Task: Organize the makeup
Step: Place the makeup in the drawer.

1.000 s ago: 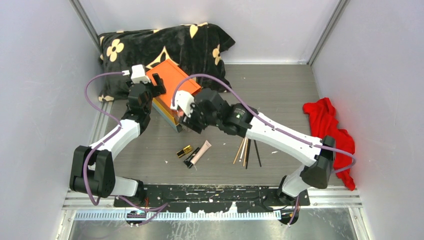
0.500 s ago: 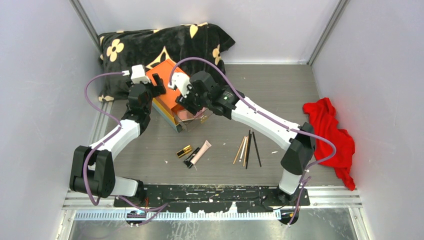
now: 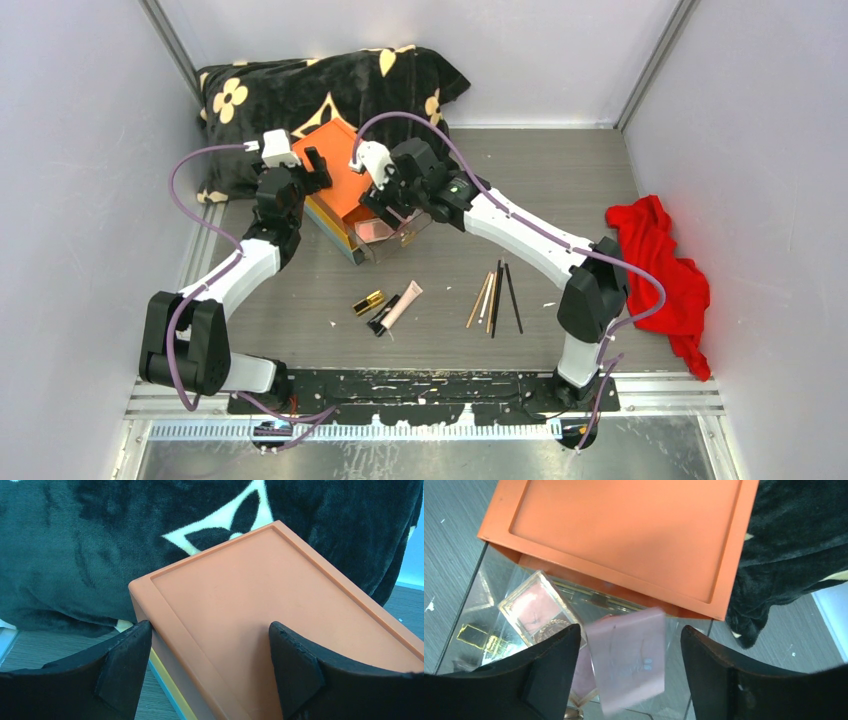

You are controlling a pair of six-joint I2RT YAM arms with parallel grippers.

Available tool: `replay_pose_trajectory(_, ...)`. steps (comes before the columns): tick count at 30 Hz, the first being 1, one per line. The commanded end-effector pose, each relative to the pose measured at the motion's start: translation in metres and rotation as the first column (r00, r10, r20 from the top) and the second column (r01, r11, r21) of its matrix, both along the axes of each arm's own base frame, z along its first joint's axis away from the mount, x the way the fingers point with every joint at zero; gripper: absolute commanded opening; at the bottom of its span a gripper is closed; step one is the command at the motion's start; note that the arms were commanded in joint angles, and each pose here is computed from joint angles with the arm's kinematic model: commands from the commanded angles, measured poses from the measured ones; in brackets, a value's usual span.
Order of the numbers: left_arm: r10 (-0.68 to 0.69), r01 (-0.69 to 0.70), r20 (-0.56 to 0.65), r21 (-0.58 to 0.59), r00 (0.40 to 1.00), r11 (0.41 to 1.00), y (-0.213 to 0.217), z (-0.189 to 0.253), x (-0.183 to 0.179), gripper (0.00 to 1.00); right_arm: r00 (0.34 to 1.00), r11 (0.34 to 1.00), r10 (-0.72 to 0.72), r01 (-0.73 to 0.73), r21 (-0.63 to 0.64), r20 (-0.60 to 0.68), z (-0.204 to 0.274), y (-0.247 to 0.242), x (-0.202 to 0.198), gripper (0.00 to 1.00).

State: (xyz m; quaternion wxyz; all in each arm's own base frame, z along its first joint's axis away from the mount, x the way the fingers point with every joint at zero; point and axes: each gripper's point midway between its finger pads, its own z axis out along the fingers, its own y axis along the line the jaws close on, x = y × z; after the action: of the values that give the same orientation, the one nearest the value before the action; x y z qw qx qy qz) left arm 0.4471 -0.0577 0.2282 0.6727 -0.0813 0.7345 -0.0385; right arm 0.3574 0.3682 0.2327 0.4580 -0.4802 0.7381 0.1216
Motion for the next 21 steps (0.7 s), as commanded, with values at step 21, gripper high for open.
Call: replay_pose_trajectory(21,-0.134,0.175,-0.411,0.064,0.902,0.982,-0.021,-0.122,-0.044,0.82,0.978,0.967,-0.124,0.081,0.243,0.169,0.098,-0.046,-0.024,0.79)
